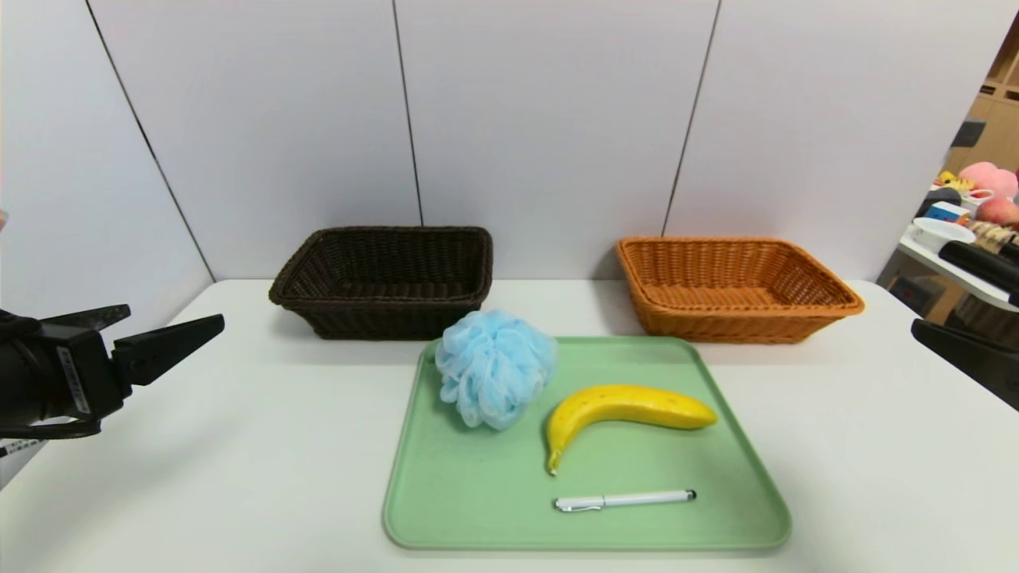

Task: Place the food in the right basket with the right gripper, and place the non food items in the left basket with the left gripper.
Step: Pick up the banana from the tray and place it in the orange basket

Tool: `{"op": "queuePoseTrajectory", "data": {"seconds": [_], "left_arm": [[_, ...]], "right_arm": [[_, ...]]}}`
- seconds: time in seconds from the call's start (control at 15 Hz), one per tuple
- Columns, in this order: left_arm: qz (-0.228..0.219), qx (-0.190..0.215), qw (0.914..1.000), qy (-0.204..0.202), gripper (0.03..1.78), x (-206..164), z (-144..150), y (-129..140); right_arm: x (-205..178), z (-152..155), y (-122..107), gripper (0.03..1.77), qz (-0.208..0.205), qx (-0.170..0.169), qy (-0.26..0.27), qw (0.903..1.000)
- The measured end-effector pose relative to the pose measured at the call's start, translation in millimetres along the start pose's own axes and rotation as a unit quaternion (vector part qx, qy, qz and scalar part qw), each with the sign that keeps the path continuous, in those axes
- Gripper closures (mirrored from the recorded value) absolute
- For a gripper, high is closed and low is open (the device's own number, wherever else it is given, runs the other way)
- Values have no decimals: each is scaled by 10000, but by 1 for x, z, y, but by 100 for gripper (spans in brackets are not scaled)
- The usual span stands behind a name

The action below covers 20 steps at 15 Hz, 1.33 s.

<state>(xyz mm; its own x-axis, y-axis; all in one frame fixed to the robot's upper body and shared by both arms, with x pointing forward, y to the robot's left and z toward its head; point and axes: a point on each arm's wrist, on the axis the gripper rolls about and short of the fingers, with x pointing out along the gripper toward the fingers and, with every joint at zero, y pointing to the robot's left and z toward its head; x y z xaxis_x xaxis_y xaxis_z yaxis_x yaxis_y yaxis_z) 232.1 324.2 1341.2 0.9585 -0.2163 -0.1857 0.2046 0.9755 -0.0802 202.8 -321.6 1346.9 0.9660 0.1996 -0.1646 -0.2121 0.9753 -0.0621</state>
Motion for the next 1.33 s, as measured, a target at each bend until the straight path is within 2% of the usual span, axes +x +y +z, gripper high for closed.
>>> {"op": "queuePoseTrajectory", "data": {"seconds": [0.4,0.87,1.07,1.2,1.33], "left_arm": [[-41,24,10000,-7,12,5,-6,0],[-43,33,10000,-7,12,2,-8,0],[-45,45,10000,6,12,1,-10,0],[-43,63,10000,-9,12,0,-10,-1],[-29,80,10000,-21,12,0,-10,-1]], "right_arm": [[14,-1,2,10,152,-5,192,9997],[41,8,25,10,1026,-251,323,9939],[58,7,32,10,1604,-569,334,9848],[70,6,35,10,2043,-929,316,9740],[83,7,36,10,2303,-1216,339,9649]]}}
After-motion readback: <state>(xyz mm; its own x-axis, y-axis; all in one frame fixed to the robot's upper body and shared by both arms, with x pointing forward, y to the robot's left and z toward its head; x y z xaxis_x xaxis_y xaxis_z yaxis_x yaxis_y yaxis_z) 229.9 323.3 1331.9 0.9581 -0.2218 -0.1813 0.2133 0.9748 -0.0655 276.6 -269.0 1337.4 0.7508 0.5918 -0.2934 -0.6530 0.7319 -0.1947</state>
